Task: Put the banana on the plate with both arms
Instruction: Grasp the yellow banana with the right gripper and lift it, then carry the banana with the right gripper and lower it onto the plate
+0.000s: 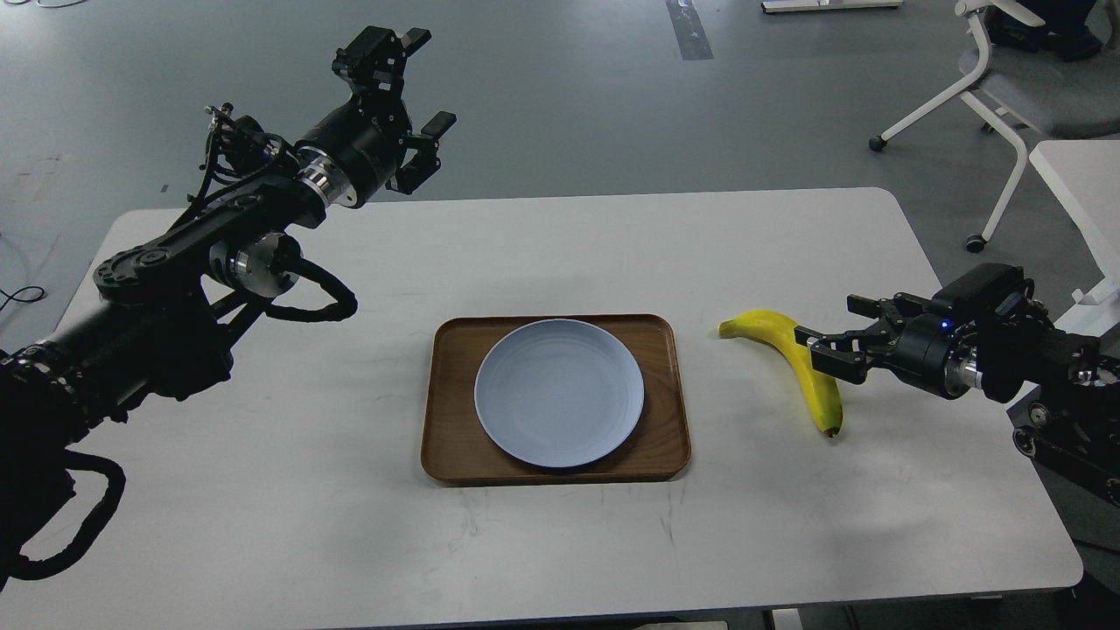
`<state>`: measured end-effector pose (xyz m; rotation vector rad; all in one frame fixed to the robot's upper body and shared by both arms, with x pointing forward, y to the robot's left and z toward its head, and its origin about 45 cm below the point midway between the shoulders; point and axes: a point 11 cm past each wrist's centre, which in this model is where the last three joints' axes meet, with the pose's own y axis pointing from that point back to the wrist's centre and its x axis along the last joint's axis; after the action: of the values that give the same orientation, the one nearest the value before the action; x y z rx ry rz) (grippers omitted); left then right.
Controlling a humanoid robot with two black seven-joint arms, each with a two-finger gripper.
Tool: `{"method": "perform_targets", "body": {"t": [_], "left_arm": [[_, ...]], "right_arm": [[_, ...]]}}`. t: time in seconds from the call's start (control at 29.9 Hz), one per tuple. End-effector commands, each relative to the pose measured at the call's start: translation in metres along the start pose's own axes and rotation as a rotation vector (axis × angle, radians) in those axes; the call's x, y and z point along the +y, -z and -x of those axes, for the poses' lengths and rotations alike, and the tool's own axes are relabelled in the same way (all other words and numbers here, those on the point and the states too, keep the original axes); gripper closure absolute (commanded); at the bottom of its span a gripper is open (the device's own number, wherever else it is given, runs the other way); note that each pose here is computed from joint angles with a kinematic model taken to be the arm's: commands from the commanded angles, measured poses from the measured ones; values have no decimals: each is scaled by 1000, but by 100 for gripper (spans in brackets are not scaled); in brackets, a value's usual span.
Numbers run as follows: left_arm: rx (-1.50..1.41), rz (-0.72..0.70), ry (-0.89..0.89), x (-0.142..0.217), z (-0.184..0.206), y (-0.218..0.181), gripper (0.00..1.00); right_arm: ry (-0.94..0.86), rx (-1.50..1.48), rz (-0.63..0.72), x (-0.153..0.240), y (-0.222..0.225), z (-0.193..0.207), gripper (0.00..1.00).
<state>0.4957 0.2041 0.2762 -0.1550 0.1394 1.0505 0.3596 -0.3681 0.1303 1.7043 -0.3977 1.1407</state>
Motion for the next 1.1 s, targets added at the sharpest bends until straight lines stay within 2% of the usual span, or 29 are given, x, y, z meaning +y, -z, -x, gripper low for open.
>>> {"method": "perform_targets", "body": {"t": [0.0,0.17,0.23,0.33,0.37,0.4,0.43,0.47,0.6,0.77,0.94,1.07], "left_arm": [[-15,-1,-15,4,-9,-2,2],[-29,-3,-33,12,-20,-3,2],[-36,-2,-36,14,-22,-3,2],[-38,-7,-38,15,-24,-1,2],[-41,-8,-42,16,-24,-1,2],[-39,-11,-44,16,-25,1,2],[-38,-15,-45,17,-25,3,2],[-38,-16,-44,17,-24,5,2],[-40,-6,-42,17,-22,5,2],[-42,0,-42,16,-22,4,2],[-45,0,-47,18,-25,3,2],[-47,0,-50,18,-26,2,2]], "right_arm": [[21,-22,-30,-13,17,16,17],[44,-29,-30,-14,20,28,20],[54,-33,-28,-14,20,33,25],[61,-34,-18,-12,17,36,58],[62,-35,-18,-12,17,37,79],[60,-33,-18,-12,17,36,85],[53,-32,-19,-13,18,35,96],[39,-25,-18,-13,17,32,100],[-37,0,-27,-16,20,17,100],[-146,39,-90,-25,35,-22,100],[-267,100,-313,-50,92,-79,100],[-244,143,-386,-67,122,-87,100]]}}
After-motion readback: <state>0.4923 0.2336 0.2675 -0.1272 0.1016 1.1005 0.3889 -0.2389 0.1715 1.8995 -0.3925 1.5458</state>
